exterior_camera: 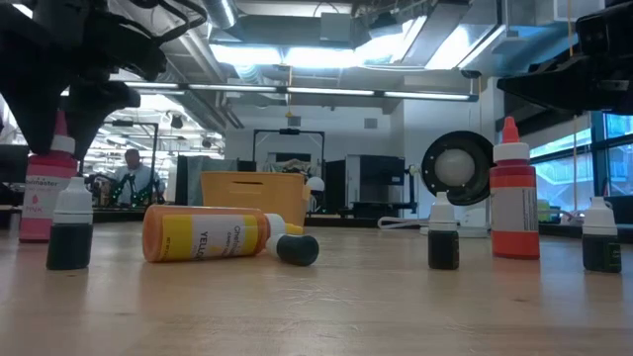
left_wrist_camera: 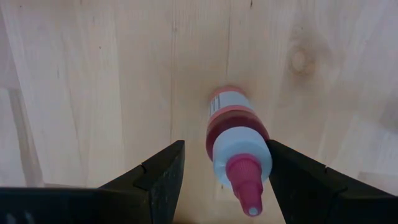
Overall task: Pick & Place food coloring
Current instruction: Put the large pink food coloring bottle into the yellow bin
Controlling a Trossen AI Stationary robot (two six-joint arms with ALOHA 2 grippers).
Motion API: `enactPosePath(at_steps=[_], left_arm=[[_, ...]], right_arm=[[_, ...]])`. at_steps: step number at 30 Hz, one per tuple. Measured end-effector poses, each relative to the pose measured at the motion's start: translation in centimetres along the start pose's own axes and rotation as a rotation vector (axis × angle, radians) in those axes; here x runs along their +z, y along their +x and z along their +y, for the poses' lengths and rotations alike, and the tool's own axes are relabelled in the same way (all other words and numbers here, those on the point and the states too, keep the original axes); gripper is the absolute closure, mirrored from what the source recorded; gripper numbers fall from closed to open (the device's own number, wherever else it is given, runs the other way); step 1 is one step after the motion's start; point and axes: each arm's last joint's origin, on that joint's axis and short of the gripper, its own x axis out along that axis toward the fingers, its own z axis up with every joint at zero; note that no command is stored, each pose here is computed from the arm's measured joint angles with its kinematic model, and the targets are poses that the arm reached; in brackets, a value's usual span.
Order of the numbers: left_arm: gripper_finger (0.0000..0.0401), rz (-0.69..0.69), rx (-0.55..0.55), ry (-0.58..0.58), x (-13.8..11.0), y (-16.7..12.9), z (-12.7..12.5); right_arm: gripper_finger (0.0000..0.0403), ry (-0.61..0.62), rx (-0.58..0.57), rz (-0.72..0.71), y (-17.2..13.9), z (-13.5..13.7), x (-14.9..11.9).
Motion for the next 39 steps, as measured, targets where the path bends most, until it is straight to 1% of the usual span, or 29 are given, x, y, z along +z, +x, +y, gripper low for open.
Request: enactPosePath(at_steps=[18,23,28,35,39], left_arm=[[0.0183,-0.004,-0.001,0.0,0.04,0.0,-0.02],[0.0185,-0.013,0.018,0.007,0.06,-0.02,0.04],[0.0211,-0.014,0.02,0.038,0.06,-0.02,0.05],[0.0284,-0.014,0.021,0.038,0.05,-0.02,0.05],[0.0287,-0.015,0.021,0.036,0.06,-0.03,0.07]], right_arm=[[0.0336,0.0,0.0,0.001,0.0,0.0,-0.01],[0.0336,0.0,0.0,0.001,0.0,0.0,-0.01],[0.0336,0.0,0.0,0.001,0.0,0.0,-0.01],[0.0336,0.0,0.001,0.001,0.0,0.01,-0.01],[0.0336,0.0,0.0,0.001,0.0,0.0,-0.01]])
